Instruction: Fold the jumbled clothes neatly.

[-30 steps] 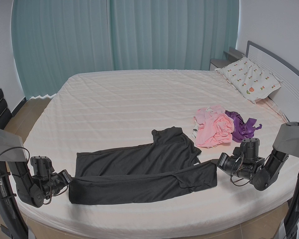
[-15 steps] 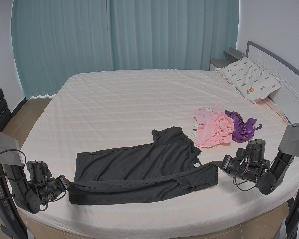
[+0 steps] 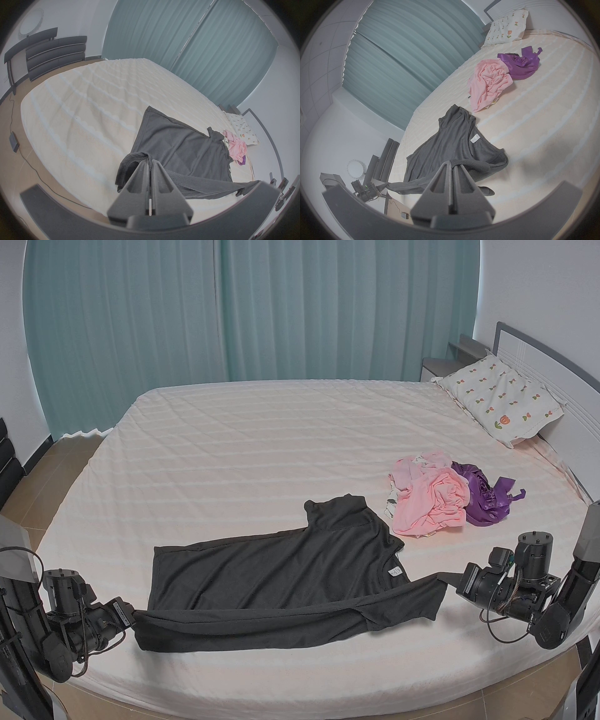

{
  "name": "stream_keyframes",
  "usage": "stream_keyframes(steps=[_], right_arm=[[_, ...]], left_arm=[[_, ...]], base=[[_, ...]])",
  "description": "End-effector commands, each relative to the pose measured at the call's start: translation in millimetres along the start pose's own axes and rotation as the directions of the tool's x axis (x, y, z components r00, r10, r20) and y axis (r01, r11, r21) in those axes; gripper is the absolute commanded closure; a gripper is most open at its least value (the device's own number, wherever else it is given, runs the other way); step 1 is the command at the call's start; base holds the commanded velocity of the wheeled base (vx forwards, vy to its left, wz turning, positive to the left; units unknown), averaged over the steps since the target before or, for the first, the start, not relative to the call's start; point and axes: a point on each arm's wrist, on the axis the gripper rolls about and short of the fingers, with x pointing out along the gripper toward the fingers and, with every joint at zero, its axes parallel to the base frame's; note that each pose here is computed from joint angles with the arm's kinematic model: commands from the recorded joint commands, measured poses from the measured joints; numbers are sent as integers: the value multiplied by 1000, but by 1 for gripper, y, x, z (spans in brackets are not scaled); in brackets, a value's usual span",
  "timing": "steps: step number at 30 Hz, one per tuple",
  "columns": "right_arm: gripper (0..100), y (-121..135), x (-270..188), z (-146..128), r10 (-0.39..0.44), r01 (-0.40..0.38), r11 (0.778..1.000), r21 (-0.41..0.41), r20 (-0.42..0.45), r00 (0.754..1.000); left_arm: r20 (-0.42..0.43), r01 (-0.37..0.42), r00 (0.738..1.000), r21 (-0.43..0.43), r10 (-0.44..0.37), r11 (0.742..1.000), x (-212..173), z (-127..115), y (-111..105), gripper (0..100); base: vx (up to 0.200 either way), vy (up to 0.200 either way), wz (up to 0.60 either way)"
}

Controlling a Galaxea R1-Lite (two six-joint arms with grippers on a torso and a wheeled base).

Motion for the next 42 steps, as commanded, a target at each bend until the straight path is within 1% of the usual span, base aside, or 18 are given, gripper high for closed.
stream_keyframes(steps=[1,5,9,12,16,17,20,23,27,31,35,36,38,40,42], right_arm=[[100,-2,-10,-6,0,0,1000,-5,2,1000],[100,-4,-13,-9,-2,2,1000,-13,2,1000],[100,-6,-16,-13,-7,7,999,-39,-10,1000],[100,-7,-18,-16,-12,11,999,-52,-21,1000],[100,-8,-22,-17,-17,15,998,-58,-22,1000],[100,-8,-24,-19,-22,20,998,-57,-31,999],[100,-10,-24,-21,-24,22,998,-59,-37,999],[100,-11,-22,-21,-23,21,998,-58,-32,999],[100,-12,-15,-19,-5,4,998,-65,-12,1000],[100,-18,2,-20,-7,6,998,-67,-17,1000],[100,-24,15,-20,-13,12,998,-63,-21,1000],[100,-25,20,-19,-10,9,998,-65,-16,1000],[100,-25,22,-18,-8,8,998,-66,-12,1000],[100,-26,29,-13,-4,4,998,-67,5,1000],[100,-26,30,-12,-5,5,998,-66,6,1000]], left_arm=[[-5,11,1000,1,-11,1000,-20,2,-3,100],[-44,47,998,3,-46,999,-37,2,-7,100],[-91,14,996,33,-11,999,-39,-3,-4,100],[-117,-4,993,32,8,999,-39,-5,-1,100],[-148,-21,989,32,25,999,-41,-8,0,100],[-169,-28,985,43,35,999,-43,-10,1,100],[-192,-37,980,59,48,998,-43,-13,2,100],[-195,-42,979,58,52,997,-43,-13,3,100],[-177,-58,982,47,65,997,-42,-10,6,100],[-169,-99,980,47,105,994,-33,-7,7,100],[-167,-76,983,33,81,997,-21,-3,5,100],[-176,-73,981,27,77,997,-11,-1,6,100],[-184,-77,980,27,81,997,-6,-1,6,100],[-197,-85,976,25,88,996,8,-1,8,100],[-194,-84,977,23,87,996,9,0,8,100]], base=[[0,0,0],[0,0,0],[0,0,0],[0,0,0],[0,0,0],[0,0,0],[0,0,0],[0,0,0],[0,0,0],[0,0,0],[0,0,0],[0,0,0],[0,0,0],[0,0,0],[0,0,0]])
